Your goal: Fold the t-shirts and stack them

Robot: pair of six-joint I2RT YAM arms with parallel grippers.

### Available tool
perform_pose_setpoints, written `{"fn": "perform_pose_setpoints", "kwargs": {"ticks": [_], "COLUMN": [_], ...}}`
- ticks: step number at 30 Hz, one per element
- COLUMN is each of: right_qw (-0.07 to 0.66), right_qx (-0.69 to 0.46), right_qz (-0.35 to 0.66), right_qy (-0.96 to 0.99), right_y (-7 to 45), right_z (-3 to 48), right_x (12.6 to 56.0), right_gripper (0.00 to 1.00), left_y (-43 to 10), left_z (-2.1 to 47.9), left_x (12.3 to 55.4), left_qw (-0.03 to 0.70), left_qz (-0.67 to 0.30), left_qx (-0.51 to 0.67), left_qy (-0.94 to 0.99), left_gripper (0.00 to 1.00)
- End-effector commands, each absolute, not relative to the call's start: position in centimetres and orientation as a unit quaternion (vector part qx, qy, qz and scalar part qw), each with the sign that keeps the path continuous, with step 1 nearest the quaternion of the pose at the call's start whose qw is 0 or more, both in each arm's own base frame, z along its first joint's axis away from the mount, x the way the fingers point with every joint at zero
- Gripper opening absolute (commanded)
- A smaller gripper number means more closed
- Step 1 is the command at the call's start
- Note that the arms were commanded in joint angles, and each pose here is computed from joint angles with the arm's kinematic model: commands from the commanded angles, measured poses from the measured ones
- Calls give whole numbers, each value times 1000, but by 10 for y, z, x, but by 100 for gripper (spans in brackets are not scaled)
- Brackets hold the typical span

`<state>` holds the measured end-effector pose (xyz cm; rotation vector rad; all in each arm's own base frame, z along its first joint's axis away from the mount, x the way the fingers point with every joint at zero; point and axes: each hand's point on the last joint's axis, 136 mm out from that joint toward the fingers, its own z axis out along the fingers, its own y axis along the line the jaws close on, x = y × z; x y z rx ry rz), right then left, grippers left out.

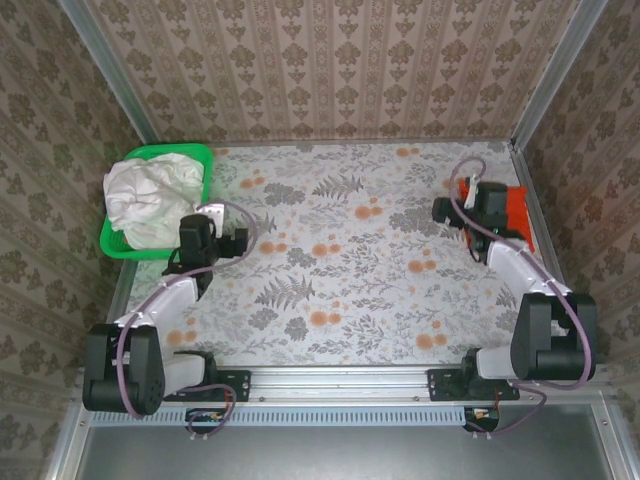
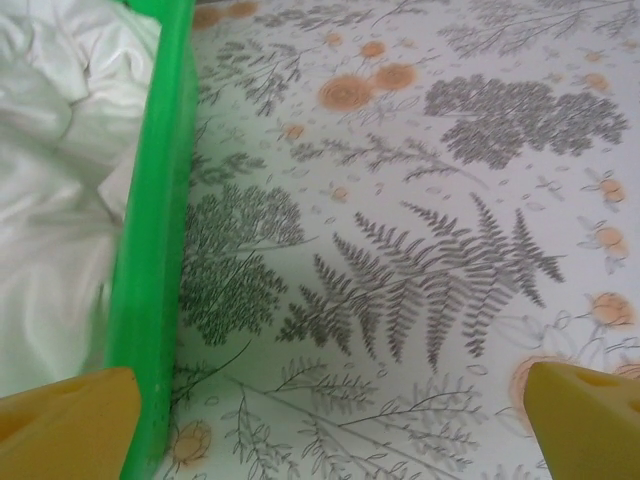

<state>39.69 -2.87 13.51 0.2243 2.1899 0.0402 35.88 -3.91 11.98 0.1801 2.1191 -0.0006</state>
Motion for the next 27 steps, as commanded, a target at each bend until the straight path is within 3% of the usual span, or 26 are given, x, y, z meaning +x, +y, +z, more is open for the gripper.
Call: {"fn": "perform_pose_setpoints", "kwargs": {"ticks": [1,8,15,27], "right_qw": [527,568,563,572], "right_qx": [102,104,44,23], "right_qz": [10,-12,-29,-12], "right_qy": [844,816,825,820], "right_y": [-31,-36,-11,-3], "right_z": [139,123,104,97], "right_x": [401,392,405,400], "right_gripper": [100,100,100,100], "left_y": [-38,-35,-16,-5], "left_z": [131,116,99,93], "left_x": [368,386,397,400], "left_qw": [538,550,568,563], "left_qz": [-13,-1,-25,22], "left_qx": [71,99,75,46], "left_qy": [840,829,819,825], "left_gripper": [100,100,100,100]}}
